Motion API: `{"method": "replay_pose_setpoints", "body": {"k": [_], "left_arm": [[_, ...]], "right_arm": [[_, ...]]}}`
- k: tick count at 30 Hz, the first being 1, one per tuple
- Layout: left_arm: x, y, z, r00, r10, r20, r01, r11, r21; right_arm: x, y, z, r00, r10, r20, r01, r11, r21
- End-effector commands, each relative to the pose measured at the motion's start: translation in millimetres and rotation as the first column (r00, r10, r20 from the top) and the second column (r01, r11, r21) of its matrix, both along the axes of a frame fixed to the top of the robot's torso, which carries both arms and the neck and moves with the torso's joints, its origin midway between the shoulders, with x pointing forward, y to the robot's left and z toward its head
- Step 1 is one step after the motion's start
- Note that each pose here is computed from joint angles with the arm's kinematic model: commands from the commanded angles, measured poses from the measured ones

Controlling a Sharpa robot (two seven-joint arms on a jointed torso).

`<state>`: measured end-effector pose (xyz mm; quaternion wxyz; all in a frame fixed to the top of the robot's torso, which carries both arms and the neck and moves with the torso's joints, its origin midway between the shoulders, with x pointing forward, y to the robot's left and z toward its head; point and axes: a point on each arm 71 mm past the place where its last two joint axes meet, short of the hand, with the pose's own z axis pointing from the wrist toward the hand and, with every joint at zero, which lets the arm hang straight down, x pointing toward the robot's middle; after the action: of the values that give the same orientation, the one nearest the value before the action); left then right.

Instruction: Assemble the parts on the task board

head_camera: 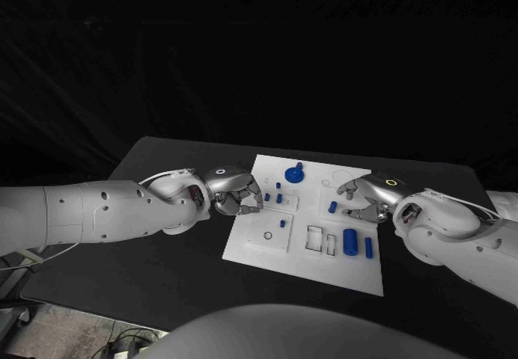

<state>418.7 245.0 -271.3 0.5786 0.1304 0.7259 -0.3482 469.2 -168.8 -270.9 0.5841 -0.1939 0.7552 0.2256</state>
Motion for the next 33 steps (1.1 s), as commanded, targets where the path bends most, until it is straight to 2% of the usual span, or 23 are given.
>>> {"method": "replay_pose_setpoints", "body": {"k": [1,17,33], "left_arm": [[0.0,1.2,-0.3,1.0,0.003,-0.013,-0.003,1.0,-0.002],[0.3,3.6,-1.2,1.0,0.008,-0.023,-0.008,1.0,0.004],[1.4,7.4,-2.2,0.999,0.02,-0.029,-0.019,1.0,0.013]], "right_arm": [[1.4,3.2,-2.8,1.0,-0.01,-0.026,0.011,0.999,0.036],[5.0,19.3,-19.2,0.998,-0.007,-0.068,0.009,1.0,0.02],[5.4,27.8,-20.0,0.997,0.001,-0.072,0.001,0.999,0.039]]}}
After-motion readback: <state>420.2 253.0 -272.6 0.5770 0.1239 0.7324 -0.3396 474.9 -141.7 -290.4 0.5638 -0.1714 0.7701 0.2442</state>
